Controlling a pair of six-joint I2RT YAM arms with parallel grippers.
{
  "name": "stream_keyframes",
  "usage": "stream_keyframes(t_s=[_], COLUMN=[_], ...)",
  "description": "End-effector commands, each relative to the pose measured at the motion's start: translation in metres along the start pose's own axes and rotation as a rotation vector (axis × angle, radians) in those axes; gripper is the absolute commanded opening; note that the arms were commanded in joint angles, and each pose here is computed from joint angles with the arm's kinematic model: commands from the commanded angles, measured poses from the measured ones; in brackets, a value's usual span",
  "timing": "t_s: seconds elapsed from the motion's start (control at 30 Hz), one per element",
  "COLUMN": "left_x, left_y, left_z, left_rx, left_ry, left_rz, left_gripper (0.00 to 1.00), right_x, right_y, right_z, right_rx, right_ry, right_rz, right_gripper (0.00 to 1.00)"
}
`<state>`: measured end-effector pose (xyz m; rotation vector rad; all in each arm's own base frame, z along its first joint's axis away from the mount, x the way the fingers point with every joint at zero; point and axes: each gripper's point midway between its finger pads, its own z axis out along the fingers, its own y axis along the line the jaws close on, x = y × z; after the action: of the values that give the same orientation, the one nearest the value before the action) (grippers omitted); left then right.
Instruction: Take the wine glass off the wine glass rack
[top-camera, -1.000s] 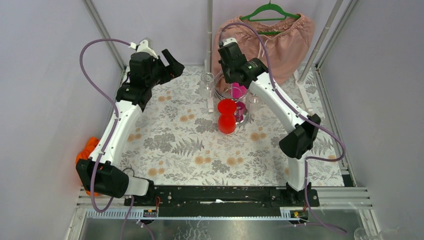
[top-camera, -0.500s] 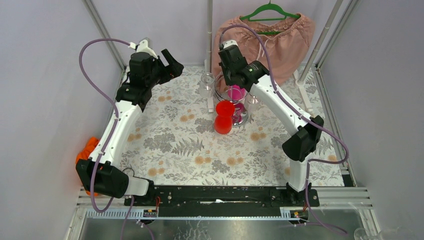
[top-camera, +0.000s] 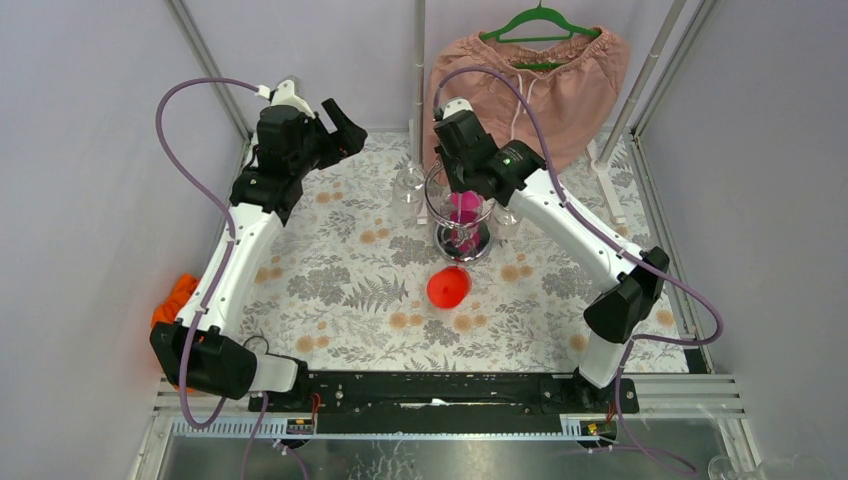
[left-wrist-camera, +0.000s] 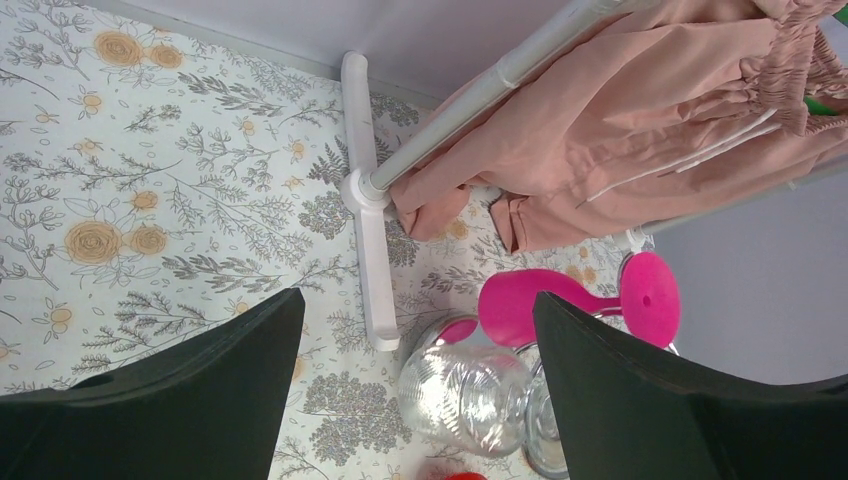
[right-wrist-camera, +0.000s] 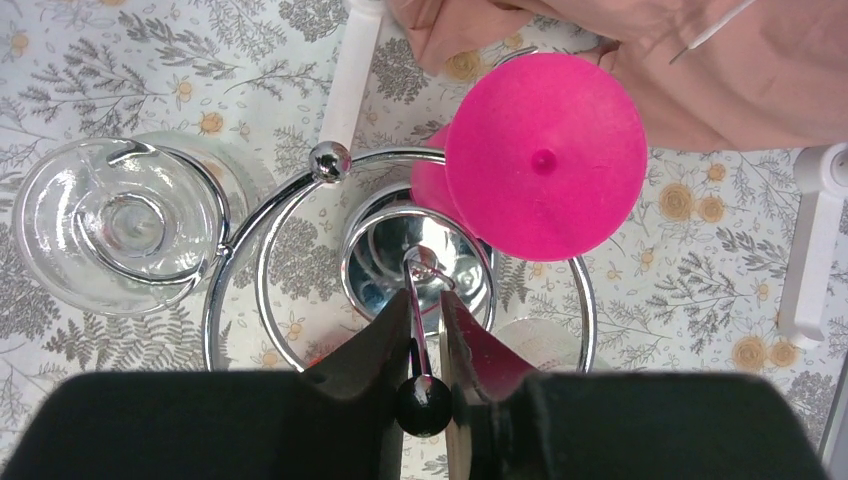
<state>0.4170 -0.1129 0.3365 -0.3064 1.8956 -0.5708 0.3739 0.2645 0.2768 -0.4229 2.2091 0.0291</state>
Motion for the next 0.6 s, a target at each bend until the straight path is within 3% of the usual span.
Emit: stream_keyframes(t_s=[0.0, 0.57], left_x=[0.002, 0.002], left_y=[-0.002, -0.002], left_z=[-0.009, -0.015], left_rx=[-0.001, -0.005], left_ry=[-0.002, -0.008], left_rz=[0.014, 0.018], left_gripper=[0.92, 0.93], right_x=[-0.072, -0.060], right_y=[-0.009, 0.024], right_z=[-0.068, -0.087], right_rx=[-0.035, -0.120], right_ry=[-0.283, -0.277], right_rz=[0.124, 0.108], right_gripper=[0.00, 0.00])
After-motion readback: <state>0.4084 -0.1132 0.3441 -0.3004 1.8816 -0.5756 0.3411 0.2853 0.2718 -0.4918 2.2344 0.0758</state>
